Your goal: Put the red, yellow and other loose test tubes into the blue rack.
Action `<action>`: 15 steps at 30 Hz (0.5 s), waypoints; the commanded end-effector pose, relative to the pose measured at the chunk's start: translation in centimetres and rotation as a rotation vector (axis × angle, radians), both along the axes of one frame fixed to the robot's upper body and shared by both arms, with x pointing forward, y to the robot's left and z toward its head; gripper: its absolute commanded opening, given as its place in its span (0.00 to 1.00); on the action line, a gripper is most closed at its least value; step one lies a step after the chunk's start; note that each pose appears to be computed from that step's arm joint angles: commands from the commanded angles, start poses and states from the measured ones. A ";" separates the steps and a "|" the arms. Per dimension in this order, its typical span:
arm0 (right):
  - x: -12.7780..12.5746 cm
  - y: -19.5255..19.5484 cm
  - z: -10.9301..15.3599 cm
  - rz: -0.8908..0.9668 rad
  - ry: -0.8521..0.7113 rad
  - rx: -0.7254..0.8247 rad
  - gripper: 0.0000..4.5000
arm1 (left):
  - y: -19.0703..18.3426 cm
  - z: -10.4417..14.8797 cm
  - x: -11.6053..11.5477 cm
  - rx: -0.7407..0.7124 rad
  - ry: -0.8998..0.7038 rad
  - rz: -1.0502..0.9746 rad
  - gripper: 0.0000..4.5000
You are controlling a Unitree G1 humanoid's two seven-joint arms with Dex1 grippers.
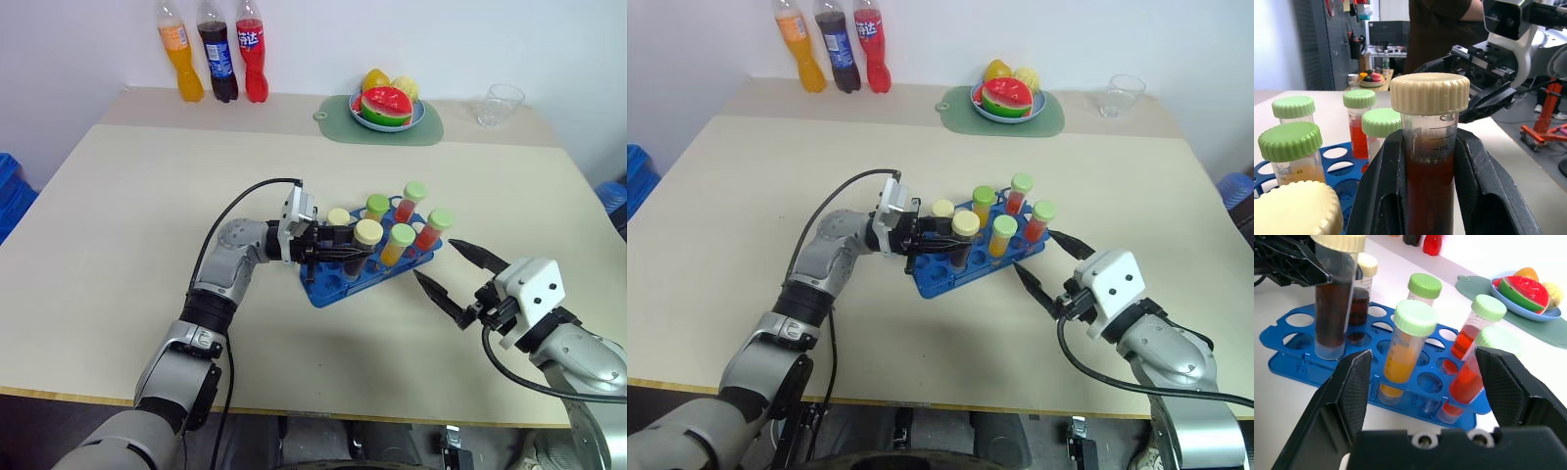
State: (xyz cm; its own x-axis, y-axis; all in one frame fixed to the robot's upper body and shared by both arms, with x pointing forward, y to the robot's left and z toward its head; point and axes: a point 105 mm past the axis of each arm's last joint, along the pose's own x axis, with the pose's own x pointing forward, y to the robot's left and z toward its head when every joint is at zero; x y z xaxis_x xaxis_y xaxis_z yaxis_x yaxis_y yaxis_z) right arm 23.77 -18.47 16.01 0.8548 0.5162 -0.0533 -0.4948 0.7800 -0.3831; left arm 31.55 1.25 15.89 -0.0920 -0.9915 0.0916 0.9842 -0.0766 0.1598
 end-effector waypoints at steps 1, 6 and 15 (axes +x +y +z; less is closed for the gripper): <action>-0.2 -0.7 0.3 0.012 -0.040 -0.013 0.82 | -0.4 -2.1 -0.2 0.081 0.026 -0.007 0.16; -0.2 -1.5 -0.2 0.014 -0.045 -0.017 0.82 | -0.5 -2.6 -0.1 0.100 0.025 -0.004 0.16; -0.8 -2.3 -1.6 0.054 -0.030 -0.019 0.82 | -0.7 -3.4 0.2 0.120 0.004 0.022 0.16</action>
State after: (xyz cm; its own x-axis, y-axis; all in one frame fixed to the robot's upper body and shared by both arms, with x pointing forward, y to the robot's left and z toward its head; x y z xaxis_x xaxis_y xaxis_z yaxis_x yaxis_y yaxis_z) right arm 23.19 -20.40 13.58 0.8284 0.5560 -0.0674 -0.5359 0.7518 -0.3841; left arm 31.93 0.73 13.24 -0.0707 -0.9975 -0.0093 0.9844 -0.0712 0.1608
